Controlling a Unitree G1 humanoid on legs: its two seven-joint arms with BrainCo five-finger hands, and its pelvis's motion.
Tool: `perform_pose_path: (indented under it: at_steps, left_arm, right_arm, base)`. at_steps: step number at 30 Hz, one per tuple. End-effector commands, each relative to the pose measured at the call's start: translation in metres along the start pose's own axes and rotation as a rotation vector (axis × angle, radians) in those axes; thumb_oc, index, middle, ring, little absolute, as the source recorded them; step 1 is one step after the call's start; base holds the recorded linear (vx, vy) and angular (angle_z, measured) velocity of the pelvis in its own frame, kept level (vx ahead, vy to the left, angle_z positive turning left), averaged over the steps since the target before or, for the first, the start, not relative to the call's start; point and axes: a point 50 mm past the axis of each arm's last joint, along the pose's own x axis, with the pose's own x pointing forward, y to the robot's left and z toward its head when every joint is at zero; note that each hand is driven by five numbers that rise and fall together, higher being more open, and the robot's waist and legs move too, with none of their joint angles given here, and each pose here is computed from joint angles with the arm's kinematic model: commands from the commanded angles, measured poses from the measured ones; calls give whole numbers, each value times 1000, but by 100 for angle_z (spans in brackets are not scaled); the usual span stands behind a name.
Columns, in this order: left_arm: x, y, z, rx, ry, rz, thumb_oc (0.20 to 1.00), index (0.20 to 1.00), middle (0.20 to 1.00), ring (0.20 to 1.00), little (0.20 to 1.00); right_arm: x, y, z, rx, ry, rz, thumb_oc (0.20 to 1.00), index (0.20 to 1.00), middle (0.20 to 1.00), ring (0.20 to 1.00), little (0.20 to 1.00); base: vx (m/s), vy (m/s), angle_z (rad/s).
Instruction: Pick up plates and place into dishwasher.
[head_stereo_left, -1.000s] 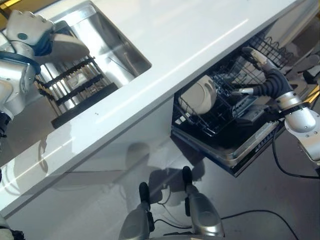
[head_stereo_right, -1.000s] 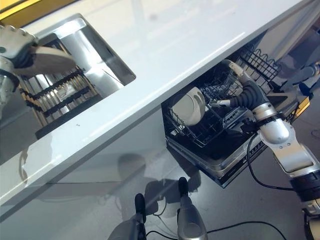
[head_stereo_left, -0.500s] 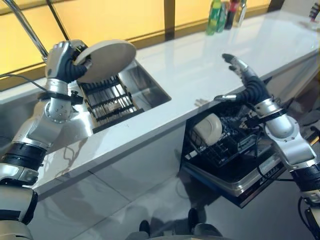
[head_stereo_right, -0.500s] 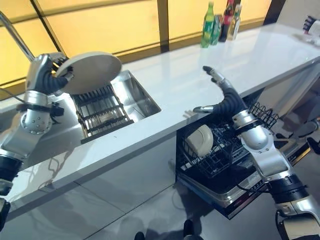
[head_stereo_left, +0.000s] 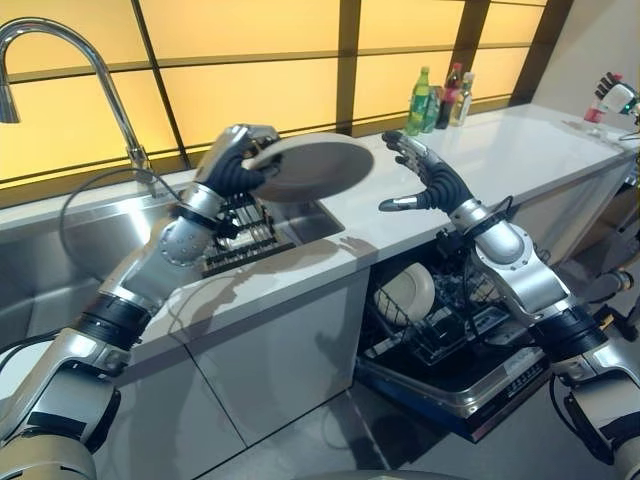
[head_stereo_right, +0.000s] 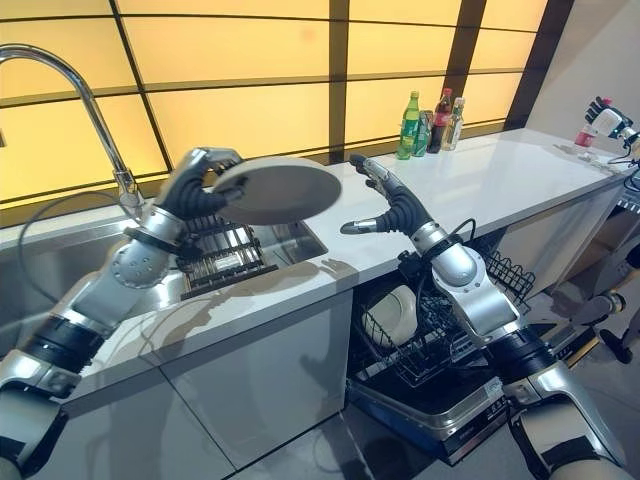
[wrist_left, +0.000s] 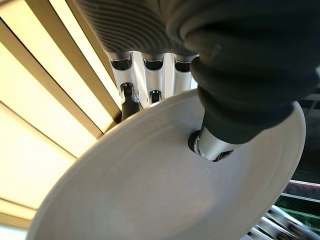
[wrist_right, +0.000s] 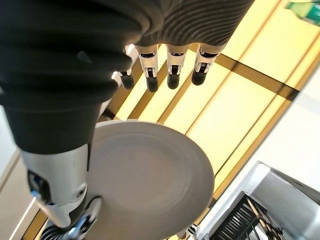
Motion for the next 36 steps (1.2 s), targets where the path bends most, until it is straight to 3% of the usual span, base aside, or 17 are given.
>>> perform_pose_path:
  at_steps: [1, 11, 12, 13, 14, 24, 30, 31, 32, 36]
  left_arm:
    - [16, 7, 21, -62, -102, 33, 200, 200, 200, 200, 200]
    - [27, -12, 39, -112, -200, -109, 200, 200, 200, 200, 200]
    - [27, -13, 40, -116, -206, -119, 200, 200, 200, 200, 200]
    - [27, -14, 41, -119, -209, -124, 200, 200, 200, 200, 200]
    - [28, -15, 44, -131, -219, -129, 200, 200, 200, 200, 200]
    - [33, -19, 52, -173, -250, -126, 200, 200, 200, 200, 200]
    - [33, -15, 51, -168, -238, -103, 200, 200, 200, 200, 200]
    - [33, -14, 50, -168, -228, -96, 567, 567, 567, 567, 567]
    - [31, -13, 47, -167, -203, -94, 1000, 1000, 1000, 1000, 1000]
    - [20, -8, 35, -125, -153, -76, 1000, 1000, 1000, 1000, 1000]
  right_arm:
    - [28, -15, 31, -1, -89, -15, 1000, 1000, 1000, 1000, 1000]
    - [50, -8, 23, -1, 29, 65, 1000, 1000, 1000, 1000, 1000]
    - [52, -6, 23, 3, 32, 79, 928, 928, 928, 928, 928]
    - [53, -6, 23, 6, 31, 82, 354, 354, 354, 354, 354]
    - [54, -2, 23, 38, 34, 109, 200, 200, 200, 200, 200]
    - [60, 8, 18, 70, 74, 190, 200, 200, 200, 200, 200]
    - [56, 0, 11, -36, 125, 171, 200, 200, 200, 200, 200]
    - [55, -2, 10, -53, 125, 161, 200, 200, 200, 200, 200]
    - [53, -6, 10, -84, 121, 146, 200, 200, 200, 200, 200]
    - [42, -27, 13, -220, 106, 65, 200, 200, 200, 200, 200]
  base:
    - [6, -12, 5]
    - [0, -4, 2]
    - [0, 0, 0]
    - [0, 0, 0]
    - [0, 0, 0]
    - [3, -1, 0]
    - [0, 0, 0]
    - [33, -17, 0]
    - [35, -12, 0]
    - [27, -10, -1]
